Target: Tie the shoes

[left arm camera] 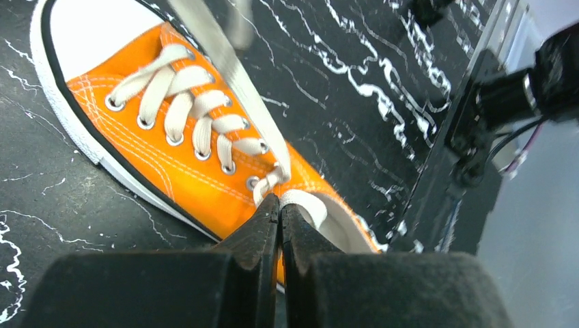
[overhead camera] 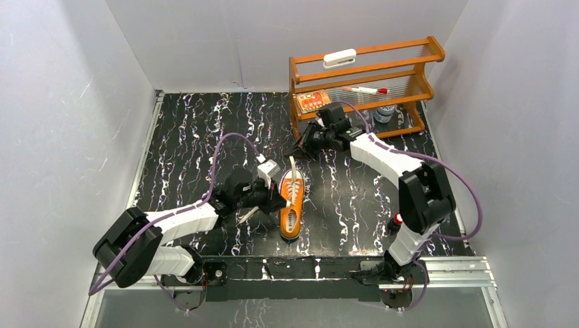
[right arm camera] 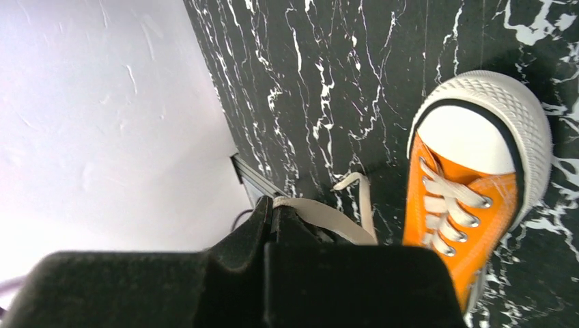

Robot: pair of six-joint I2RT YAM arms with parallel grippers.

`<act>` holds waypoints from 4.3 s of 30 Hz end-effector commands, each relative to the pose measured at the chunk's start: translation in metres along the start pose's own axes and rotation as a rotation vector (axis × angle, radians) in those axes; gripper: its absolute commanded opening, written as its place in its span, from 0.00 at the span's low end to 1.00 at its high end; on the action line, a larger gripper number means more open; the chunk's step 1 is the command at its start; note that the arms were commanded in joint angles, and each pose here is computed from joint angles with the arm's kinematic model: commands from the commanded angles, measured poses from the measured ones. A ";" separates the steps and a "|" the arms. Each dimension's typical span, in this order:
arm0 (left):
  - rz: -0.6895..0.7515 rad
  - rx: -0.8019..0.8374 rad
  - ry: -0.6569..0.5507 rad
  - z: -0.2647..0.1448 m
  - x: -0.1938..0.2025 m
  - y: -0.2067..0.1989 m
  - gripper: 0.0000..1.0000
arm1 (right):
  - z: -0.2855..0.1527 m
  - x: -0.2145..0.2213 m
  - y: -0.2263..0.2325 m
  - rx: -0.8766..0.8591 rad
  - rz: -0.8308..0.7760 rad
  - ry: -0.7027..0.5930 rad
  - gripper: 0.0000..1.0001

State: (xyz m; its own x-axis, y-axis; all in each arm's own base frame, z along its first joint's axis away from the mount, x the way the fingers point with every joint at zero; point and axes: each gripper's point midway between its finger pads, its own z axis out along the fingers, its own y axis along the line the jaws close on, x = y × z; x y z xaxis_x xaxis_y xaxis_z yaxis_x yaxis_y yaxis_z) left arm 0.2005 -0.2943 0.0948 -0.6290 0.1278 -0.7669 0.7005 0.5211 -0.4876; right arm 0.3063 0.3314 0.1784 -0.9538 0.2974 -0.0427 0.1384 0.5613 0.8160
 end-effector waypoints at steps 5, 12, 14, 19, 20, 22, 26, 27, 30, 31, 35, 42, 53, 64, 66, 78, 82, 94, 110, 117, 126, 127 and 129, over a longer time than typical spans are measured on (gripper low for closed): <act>0.363 0.092 -0.066 0.003 -0.004 -0.001 0.00 | 0.027 -0.001 0.029 -0.010 0.141 0.038 0.00; 0.508 0.161 -0.058 0.019 -0.017 -0.006 0.00 | 0.048 0.035 0.026 0.070 0.061 0.163 0.00; 0.537 0.169 -0.076 0.019 -0.023 -0.009 0.00 | 0.048 0.046 0.027 0.068 0.057 0.184 0.00; 0.612 0.149 -0.103 0.017 -0.031 -0.007 0.00 | 0.048 0.061 0.023 0.065 0.074 0.232 0.00; 0.628 0.136 -0.109 0.017 -0.032 -0.004 0.00 | 0.048 0.063 0.021 0.069 0.072 0.250 0.00; 0.658 0.109 -0.142 0.018 -0.038 0.000 0.00 | 0.048 0.069 0.019 0.065 0.059 0.291 0.00; 0.732 0.052 -0.136 0.025 -0.047 0.012 0.00 | 0.047 0.072 0.018 0.050 -0.001 0.324 0.00; 0.736 0.051 -0.135 0.026 -0.049 0.012 0.00 | 0.047 0.074 0.017 0.053 -0.020 0.347 0.00; 0.699 0.058 -0.128 0.027 -0.048 0.011 0.00 | 0.048 0.071 0.007 0.088 -0.160 0.364 0.00; 0.672 0.059 -0.127 0.026 -0.049 0.009 0.00 | 0.047 0.065 0.005 0.122 -0.213 0.334 0.00; 0.476 0.049 -0.210 0.007 -0.053 -0.004 0.00 | 0.028 0.041 0.029 -0.011 -0.352 0.194 0.00; 0.241 -0.040 -0.219 -0.008 -0.043 0.004 0.00 | -0.016 0.000 0.023 -0.095 -0.277 0.081 0.00; 0.631 0.232 -0.086 0.026 -0.032 -0.019 0.00 | 0.030 0.053 0.017 -0.041 -0.123 0.423 0.00; 0.755 0.239 -0.052 0.029 -0.025 -0.012 0.00 | 0.047 0.115 -0.014 0.062 -0.129 0.668 0.00; 0.751 0.234 -0.056 0.027 -0.025 -0.012 0.00 | 0.044 0.118 -0.021 0.101 -0.136 0.679 0.00; 0.650 0.181 -0.097 0.027 -0.034 -0.010 0.00 | 0.055 0.117 -0.027 0.159 -0.241 0.668 0.10; 0.547 0.085 -0.149 0.018 -0.036 0.000 0.00 | 0.052 0.093 -0.003 0.096 -0.253 0.567 0.10; 0.482 0.046 -0.212 0.004 -0.025 0.003 0.00 | 0.043 0.054 0.051 -0.114 -0.281 0.313 0.06; 0.538 0.068 -0.199 0.006 -0.019 0.003 0.00 | 0.065 0.142 -0.016 0.256 -0.253 0.654 0.44; 0.508 0.058 -0.201 0.006 -0.020 0.004 0.00 | 0.037 0.126 0.003 0.170 -0.340 0.604 0.78; 0.471 0.050 -0.212 0.003 -0.022 0.002 0.00 | 0.022 0.121 -0.009 0.214 -0.361 0.679 0.90; 0.470 0.050 -0.212 0.002 -0.022 0.002 0.00 | 0.021 0.117 -0.008 0.219 -0.374 0.662 0.91; 0.471 0.054 -0.208 0.002 -0.021 0.002 0.00 | 0.015 0.107 0.000 0.203 -0.383 0.626 0.93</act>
State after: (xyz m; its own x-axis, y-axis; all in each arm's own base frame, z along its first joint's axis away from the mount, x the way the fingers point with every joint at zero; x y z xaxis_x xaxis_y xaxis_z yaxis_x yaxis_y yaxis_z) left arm 0.2076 -0.3099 0.1130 -0.1319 0.1620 -0.9779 0.9380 0.3395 -0.0703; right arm 0.2000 0.3954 0.1195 -0.9176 -0.3772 0.1256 -0.2123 0.7320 0.6474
